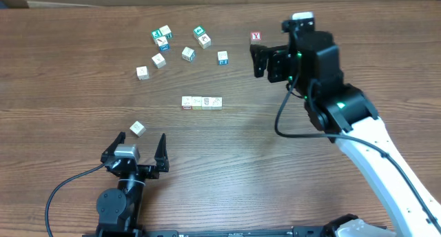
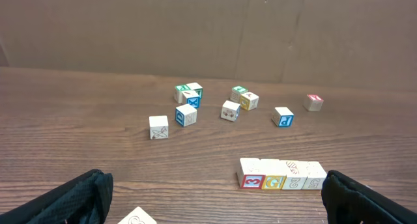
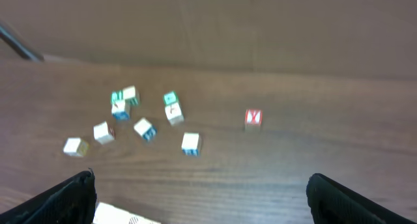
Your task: Form a horizontal line
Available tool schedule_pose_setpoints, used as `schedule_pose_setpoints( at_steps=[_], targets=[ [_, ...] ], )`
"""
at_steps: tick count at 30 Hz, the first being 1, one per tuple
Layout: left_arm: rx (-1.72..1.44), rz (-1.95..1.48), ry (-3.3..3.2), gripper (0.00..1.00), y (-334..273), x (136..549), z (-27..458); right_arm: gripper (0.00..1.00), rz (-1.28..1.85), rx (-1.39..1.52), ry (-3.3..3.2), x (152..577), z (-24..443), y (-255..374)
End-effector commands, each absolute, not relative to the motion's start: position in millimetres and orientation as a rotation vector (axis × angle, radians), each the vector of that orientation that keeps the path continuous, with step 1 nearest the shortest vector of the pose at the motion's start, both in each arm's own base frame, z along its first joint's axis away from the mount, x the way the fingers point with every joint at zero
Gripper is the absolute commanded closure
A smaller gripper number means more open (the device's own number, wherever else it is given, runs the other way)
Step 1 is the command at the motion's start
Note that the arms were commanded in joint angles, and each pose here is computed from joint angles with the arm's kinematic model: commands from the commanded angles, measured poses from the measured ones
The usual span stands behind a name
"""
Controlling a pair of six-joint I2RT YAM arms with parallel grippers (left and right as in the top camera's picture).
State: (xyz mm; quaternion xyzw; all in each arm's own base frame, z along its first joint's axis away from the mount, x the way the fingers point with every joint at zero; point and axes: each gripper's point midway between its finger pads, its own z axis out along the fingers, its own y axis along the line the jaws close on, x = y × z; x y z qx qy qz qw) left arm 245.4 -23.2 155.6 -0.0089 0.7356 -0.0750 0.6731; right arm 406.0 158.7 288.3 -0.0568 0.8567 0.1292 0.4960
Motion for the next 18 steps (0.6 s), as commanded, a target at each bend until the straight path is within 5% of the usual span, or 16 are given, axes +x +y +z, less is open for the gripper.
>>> schedule_pose_setpoints(
  at_steps=[1,18],
  targets=[
    [-0.004,-0.158,1.65,0.0,-23,245,156,0.0,0.28,-0.126,2.071,408,289,153],
    [-0.004,-0.158,1.65,0.0,-23,245,156,0.0,0.294,-0.177,2.007,395,316,150]
  ],
)
